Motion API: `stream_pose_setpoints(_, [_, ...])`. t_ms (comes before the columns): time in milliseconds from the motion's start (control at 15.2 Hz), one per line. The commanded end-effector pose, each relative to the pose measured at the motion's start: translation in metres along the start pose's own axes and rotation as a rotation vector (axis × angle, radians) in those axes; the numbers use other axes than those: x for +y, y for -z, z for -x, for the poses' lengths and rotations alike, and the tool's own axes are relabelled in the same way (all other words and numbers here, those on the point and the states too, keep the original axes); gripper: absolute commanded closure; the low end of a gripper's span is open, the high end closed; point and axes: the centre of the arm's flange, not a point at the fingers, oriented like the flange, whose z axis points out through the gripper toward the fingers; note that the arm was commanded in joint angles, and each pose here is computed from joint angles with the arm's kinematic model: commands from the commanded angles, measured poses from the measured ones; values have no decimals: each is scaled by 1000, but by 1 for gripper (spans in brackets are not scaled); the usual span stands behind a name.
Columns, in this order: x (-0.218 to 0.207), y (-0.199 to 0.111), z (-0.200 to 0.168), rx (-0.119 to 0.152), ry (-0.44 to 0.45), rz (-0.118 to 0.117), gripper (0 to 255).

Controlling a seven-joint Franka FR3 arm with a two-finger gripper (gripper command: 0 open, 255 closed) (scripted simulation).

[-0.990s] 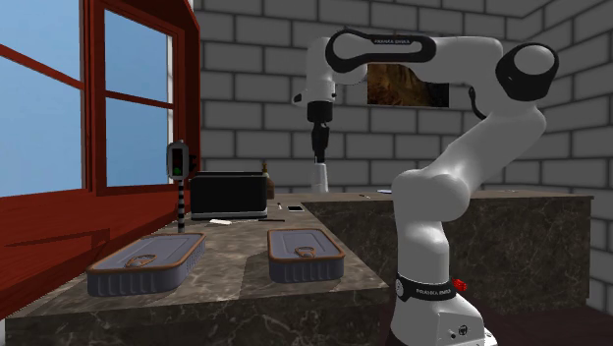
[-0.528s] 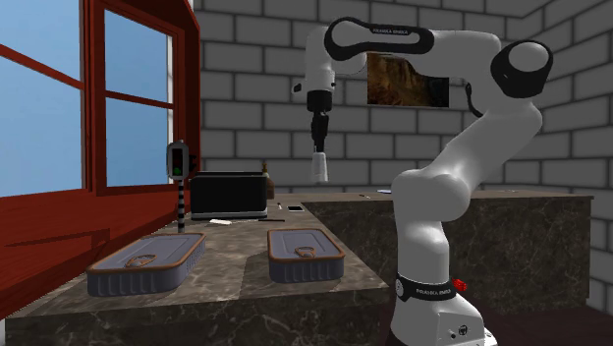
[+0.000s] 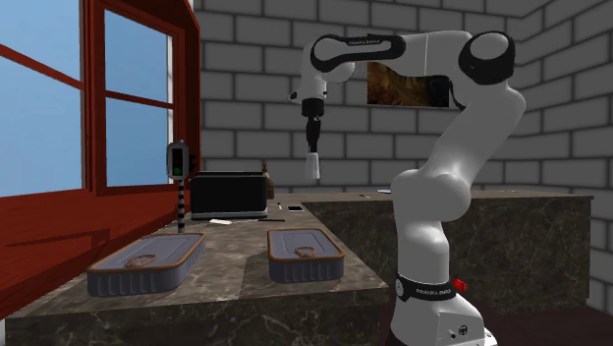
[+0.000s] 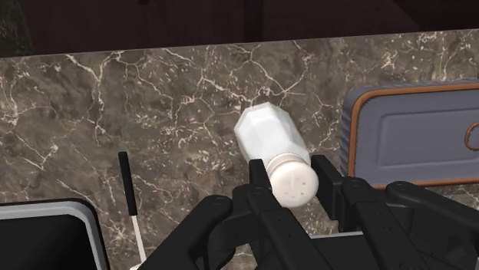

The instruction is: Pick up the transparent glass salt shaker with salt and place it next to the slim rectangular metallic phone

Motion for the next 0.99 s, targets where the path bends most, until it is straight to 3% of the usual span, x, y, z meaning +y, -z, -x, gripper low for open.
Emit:
stream_pose_setpoints(0, [25, -4, 2, -1, 1, 1, 255])
stream_pose_setpoints(924, [209, -4, 1, -1, 1, 1, 255])
